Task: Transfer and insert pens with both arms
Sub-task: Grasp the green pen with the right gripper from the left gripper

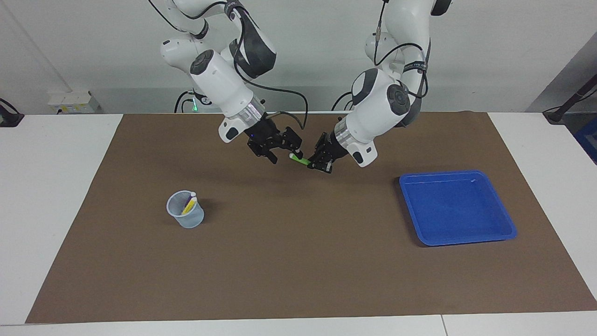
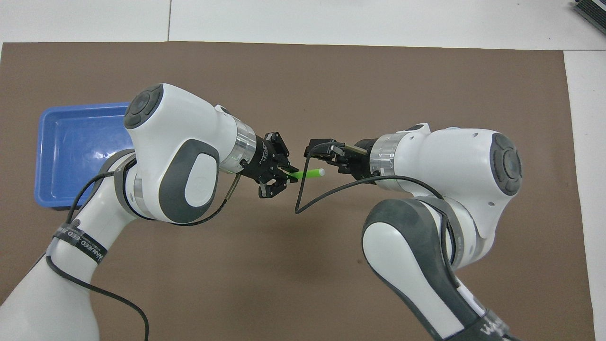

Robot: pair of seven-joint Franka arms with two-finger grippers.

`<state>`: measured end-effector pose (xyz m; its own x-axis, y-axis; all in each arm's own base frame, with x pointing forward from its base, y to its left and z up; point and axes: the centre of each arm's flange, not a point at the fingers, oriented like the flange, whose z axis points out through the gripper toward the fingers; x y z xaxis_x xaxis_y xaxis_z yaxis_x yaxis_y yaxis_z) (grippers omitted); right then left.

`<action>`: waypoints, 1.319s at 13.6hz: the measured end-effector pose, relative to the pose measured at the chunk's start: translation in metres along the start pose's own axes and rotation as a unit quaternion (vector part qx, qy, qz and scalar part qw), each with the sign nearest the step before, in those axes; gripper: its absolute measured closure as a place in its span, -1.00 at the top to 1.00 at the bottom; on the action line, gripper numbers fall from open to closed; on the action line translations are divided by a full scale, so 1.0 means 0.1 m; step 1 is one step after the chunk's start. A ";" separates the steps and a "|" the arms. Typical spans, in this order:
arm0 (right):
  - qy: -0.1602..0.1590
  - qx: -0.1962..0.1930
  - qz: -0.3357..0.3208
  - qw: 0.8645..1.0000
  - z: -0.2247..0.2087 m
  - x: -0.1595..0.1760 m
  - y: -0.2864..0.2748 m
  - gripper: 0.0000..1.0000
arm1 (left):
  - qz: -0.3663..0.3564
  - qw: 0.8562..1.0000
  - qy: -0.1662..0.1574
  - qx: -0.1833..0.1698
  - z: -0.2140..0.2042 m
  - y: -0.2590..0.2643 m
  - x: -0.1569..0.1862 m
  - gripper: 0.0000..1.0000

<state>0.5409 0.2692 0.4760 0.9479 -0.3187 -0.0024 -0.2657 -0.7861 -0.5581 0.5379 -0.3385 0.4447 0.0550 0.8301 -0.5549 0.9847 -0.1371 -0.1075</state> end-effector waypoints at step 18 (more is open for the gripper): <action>-0.013 -0.007 -0.001 1.000 0.07 -0.06 0.02 -0.15 | -0.012 1.000 -0.014 -0.013 0.00 0.03 0.03 -0.67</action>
<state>0.5357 0.2732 0.4688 0.9524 -0.3039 -0.0225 -0.2662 -0.7941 -0.5463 0.5412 -0.3365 0.4427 0.0263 0.8173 -0.5756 0.9898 -0.1019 -0.0995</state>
